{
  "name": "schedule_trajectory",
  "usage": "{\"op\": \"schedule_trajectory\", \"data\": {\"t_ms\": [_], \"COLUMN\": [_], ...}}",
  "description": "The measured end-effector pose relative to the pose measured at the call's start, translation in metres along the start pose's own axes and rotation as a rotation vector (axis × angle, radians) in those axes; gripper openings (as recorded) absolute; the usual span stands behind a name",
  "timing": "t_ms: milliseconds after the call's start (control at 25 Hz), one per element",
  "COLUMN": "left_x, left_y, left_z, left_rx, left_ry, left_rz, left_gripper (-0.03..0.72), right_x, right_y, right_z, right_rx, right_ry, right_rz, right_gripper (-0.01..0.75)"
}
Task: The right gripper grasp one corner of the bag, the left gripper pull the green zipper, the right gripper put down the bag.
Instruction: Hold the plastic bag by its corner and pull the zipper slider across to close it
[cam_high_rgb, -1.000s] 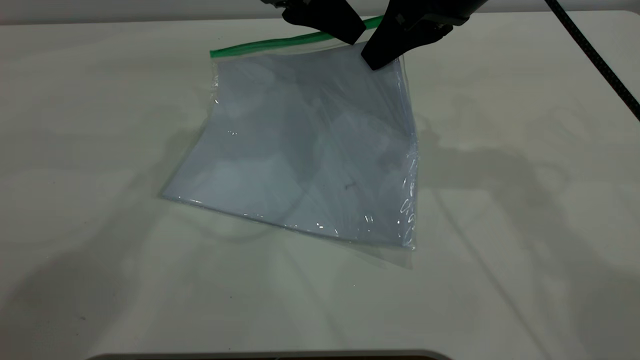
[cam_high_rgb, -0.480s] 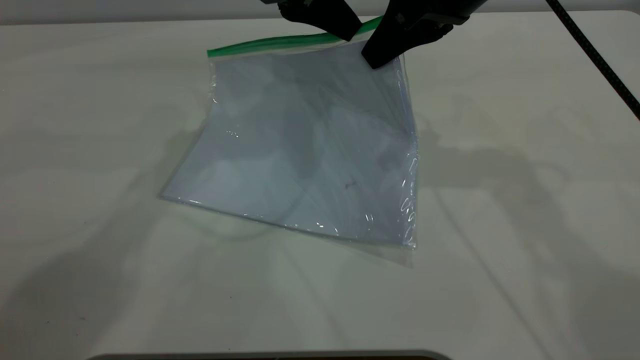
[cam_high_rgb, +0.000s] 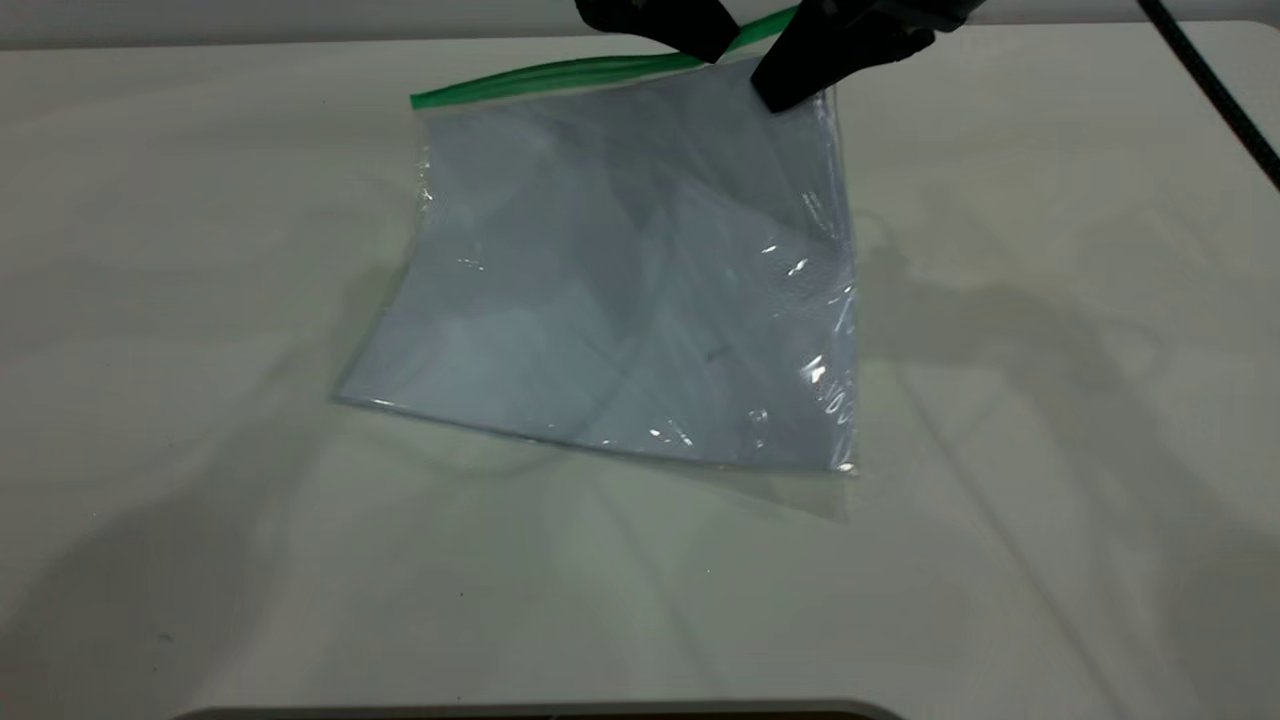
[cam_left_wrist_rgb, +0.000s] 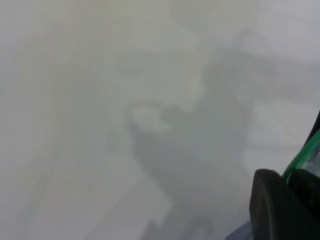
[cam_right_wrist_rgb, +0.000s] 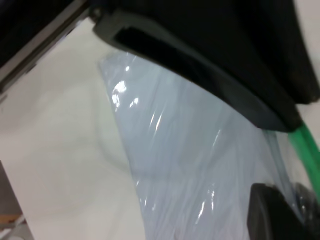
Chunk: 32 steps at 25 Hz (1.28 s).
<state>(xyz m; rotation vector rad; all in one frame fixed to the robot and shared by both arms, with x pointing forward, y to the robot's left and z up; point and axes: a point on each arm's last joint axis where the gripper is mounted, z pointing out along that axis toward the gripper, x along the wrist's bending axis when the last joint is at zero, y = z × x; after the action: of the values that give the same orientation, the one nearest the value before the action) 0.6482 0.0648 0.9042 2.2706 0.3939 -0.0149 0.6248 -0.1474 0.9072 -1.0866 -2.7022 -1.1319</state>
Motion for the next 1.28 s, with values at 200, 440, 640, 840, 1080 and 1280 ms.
{"op": "schedule_trajectory", "data": {"t_ms": [200, 440, 640, 840, 1080, 1280], "left_x": [0.004, 0.013, 0.025, 0.044, 0.070, 0.092], "left_y": [-0.007, -0.013, -0.025, -0.040, -0.064, -0.087], "left_z": [0.007, 0.008, 0.000, -0.019, -0.046, -0.069], "left_rx": [0.022, 0.051, 0.086, 0.092, 0.105, 0.117], "left_ry": [0.026, 0.090, 0.115, 0.156, 0.221, 0.303], "left_rz": [0.002, 0.022, 0.032, -0.003, -0.054, -0.101], "left_gripper": [0.059, 0.059, 0.059, 0.059, 0.059, 0.059], "right_x": [-0.010, -0.016, -0.016, -0.016, -0.018, -0.020], "right_y": [-0.004, -0.006, -0.005, -0.004, -0.003, -0.004], "right_z": [-0.004, -0.007, -0.007, -0.008, -0.008, -0.010], "right_rx": [-0.006, -0.014, -0.024, -0.039, -0.048, -0.045], "right_ry": [-0.002, -0.012, -0.015, -0.019, -0.023, -0.034], "right_rz": [0.032, 0.040, 0.043, 0.047, 0.052, 0.050], "right_gripper": [0.033, 0.033, 0.033, 0.033, 0.033, 0.033]}}
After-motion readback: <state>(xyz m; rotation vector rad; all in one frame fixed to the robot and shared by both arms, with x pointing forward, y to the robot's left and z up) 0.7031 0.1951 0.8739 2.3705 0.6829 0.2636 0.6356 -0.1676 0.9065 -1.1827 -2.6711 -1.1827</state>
